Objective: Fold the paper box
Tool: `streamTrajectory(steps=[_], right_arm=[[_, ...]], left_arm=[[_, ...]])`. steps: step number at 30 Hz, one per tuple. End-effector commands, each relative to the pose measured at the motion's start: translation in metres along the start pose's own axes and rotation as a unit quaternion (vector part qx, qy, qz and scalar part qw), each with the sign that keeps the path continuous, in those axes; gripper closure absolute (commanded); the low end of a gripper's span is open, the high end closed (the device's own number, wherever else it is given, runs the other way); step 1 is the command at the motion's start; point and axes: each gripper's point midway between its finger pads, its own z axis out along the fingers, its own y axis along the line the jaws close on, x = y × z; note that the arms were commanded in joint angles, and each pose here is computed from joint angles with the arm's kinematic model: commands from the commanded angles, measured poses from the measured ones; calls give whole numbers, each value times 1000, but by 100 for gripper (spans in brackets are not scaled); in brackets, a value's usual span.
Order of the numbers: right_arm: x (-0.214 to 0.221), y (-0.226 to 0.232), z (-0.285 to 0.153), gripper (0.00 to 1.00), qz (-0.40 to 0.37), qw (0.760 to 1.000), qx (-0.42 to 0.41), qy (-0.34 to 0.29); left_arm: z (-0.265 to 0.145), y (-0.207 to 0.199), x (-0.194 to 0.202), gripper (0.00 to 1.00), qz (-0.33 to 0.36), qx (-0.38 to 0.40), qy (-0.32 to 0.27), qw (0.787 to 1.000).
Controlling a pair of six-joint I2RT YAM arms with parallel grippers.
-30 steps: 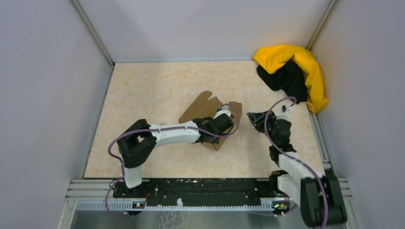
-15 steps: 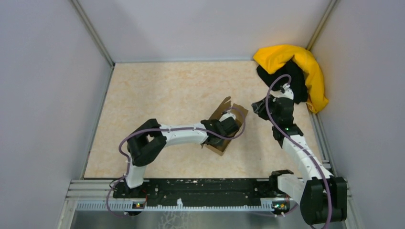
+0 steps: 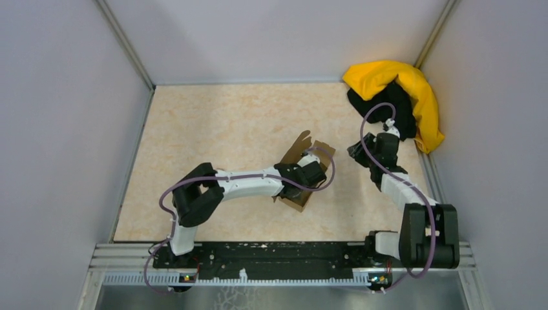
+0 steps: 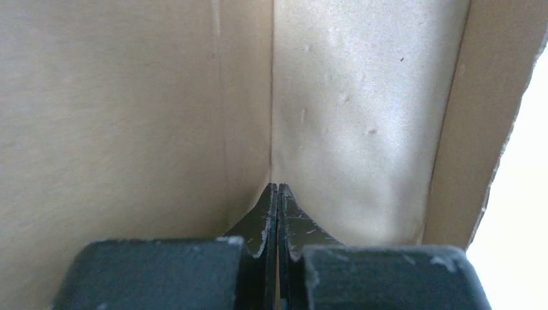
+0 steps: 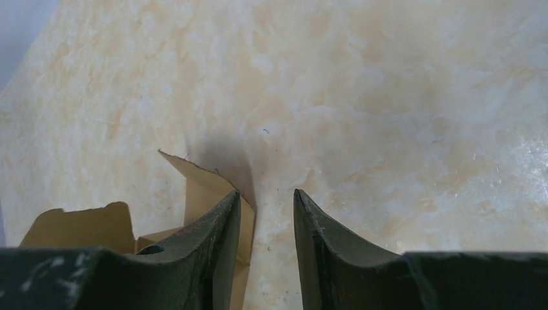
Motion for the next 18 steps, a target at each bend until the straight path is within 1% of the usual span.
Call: streamTrajectory(steps=[1,5,10,12,15,18], right_arm=[[-30,22,20,64,-9,999,-42,-31],[-34,24,38,64,-10,998,-49,-27],[-32,24,59,64,-17,998,-56,-14],[-30,23,68,65,-20,998,-61,-8],[-25,28,81,68,-27,997,-79,9],[-23,31,91,69,-32,995,-95,17]], left_arm=[[-30,11,-28,100,-6,1,-39,999],[-52,6,-52,100,-16,38,-72,997],[-96,2,-74,100,-40,94,-105,989],[-110,4,-71,100,-55,110,-110,986],[-118,12,-57,100,-77,113,-107,985],[-122,20,-41,100,-90,111,-101,985]])
